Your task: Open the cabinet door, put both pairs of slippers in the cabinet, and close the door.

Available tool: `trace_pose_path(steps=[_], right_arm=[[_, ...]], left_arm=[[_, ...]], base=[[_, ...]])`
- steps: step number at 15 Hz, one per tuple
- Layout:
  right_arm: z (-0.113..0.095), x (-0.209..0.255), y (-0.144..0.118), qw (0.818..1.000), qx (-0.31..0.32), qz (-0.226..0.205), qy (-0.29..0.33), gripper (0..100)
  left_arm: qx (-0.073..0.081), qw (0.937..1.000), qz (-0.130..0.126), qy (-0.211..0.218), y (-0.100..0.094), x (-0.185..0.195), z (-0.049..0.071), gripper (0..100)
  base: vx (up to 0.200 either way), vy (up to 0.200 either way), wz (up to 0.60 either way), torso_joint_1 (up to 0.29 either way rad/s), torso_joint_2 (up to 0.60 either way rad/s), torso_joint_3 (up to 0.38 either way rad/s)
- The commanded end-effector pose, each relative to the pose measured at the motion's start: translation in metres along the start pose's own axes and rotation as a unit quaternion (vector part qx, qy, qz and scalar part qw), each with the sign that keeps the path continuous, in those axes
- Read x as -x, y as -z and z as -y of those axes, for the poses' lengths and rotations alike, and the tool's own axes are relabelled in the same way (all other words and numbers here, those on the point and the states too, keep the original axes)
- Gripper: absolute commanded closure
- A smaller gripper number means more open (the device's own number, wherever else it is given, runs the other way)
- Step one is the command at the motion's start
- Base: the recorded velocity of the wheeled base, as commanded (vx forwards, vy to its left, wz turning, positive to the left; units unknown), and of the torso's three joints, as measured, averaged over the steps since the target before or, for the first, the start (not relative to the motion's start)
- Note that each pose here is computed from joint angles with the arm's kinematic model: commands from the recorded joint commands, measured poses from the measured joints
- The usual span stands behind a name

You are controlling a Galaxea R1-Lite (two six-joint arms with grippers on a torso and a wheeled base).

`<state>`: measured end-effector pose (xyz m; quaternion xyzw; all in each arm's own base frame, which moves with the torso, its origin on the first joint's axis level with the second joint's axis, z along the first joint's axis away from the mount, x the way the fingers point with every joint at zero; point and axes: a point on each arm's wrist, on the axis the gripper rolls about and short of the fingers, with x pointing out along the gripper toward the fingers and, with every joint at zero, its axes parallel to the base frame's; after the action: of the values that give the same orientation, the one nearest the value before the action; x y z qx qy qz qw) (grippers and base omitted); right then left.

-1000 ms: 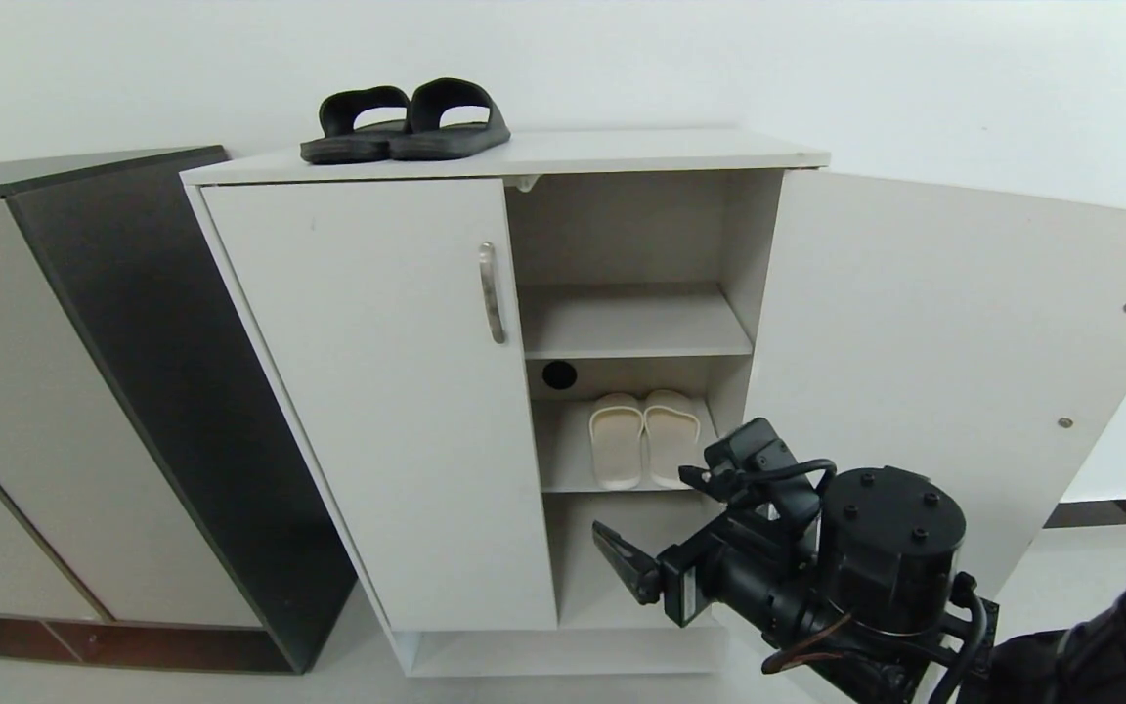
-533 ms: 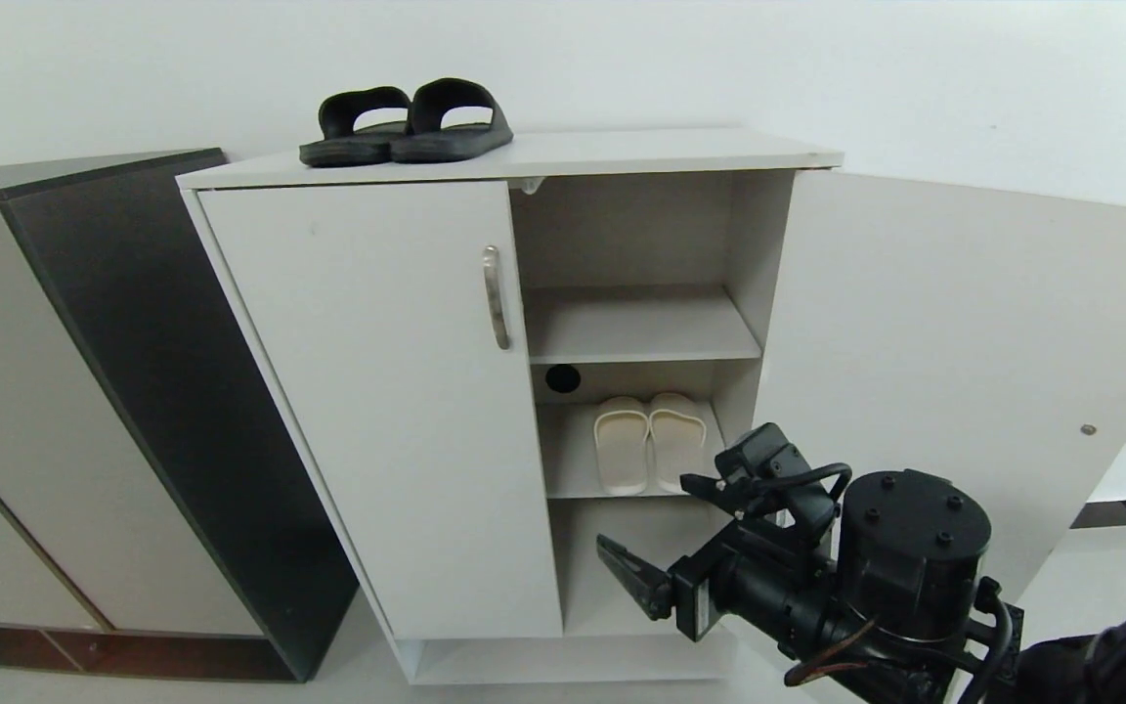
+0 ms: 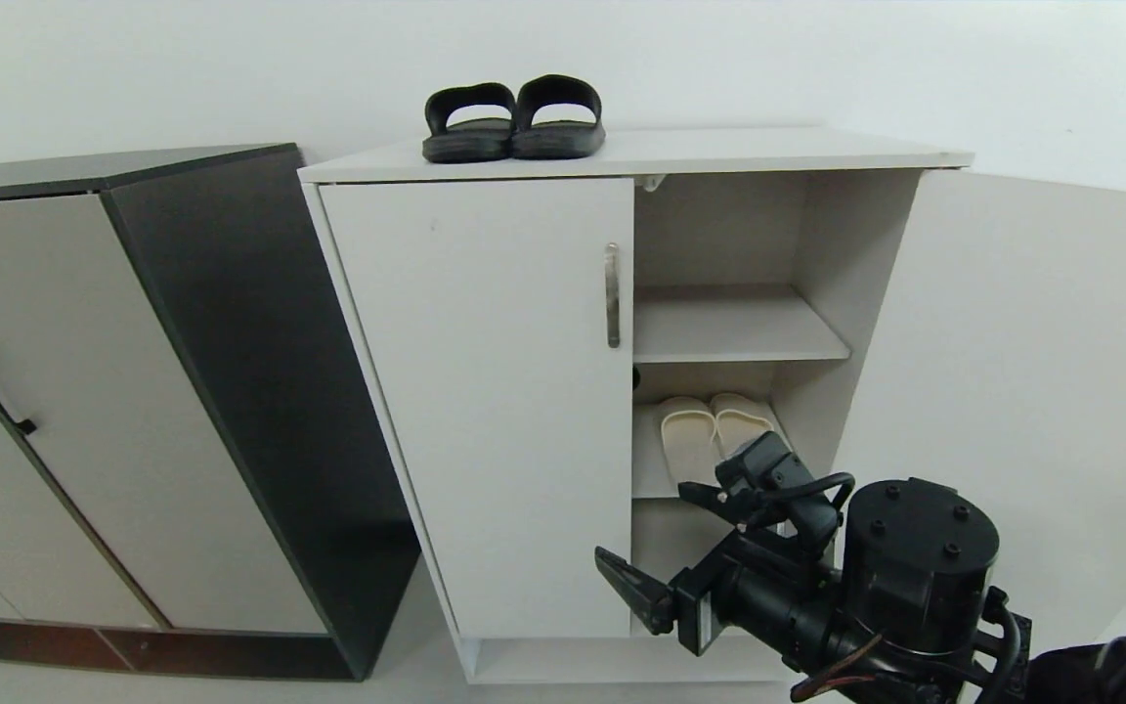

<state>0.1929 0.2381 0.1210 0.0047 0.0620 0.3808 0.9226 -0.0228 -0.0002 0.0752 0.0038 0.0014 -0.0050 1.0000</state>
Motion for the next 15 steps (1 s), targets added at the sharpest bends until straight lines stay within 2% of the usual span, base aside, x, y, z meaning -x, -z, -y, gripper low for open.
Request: trace_pose_path(steps=[1,7,10,12,15], right_arm=[[0.0,0.0,0.002,1.0,0.0,-0.003,-0.001,0],[0.001,0.004,0.006,1.0,0.001,-0.012,-0.001,0],[0.011,0.004,0.01,1.0,-0.001,-0.02,-0.012,0],[0.019,0.008,0.01,0.999,-0.002,-0.009,-0.034,0],[0.019,0.005,0.013,0.999,-0.001,-0.006,-0.037,0]], left_arm=[[0.0,1.0,-0.001,0.0,0.0,0.0,0.0,100],[-0.001,1.0,-0.001,0.0,0.0,0.0,0.0,100],[0.0,1.0,0.0,0.0,0.0,0.0,0.0,100],[0.0,1.0,-0.001,0.0,0.0,0.0,0.0,100],[0.0,1.0,0.0,0.0,0.0,0.0,0.0,100]], base=[[0.0,0.2,0.0,0.007,0.0,0.002],[0.0,0.2,0.0,0.002,0.0,0.003],[0.0,0.0,0.0,0.0,0.0,0.0],[0.0,0.0,0.0,0.0,0.0,0.0],[0.0,0.0,0.0,0.0,0.0,0.0]])
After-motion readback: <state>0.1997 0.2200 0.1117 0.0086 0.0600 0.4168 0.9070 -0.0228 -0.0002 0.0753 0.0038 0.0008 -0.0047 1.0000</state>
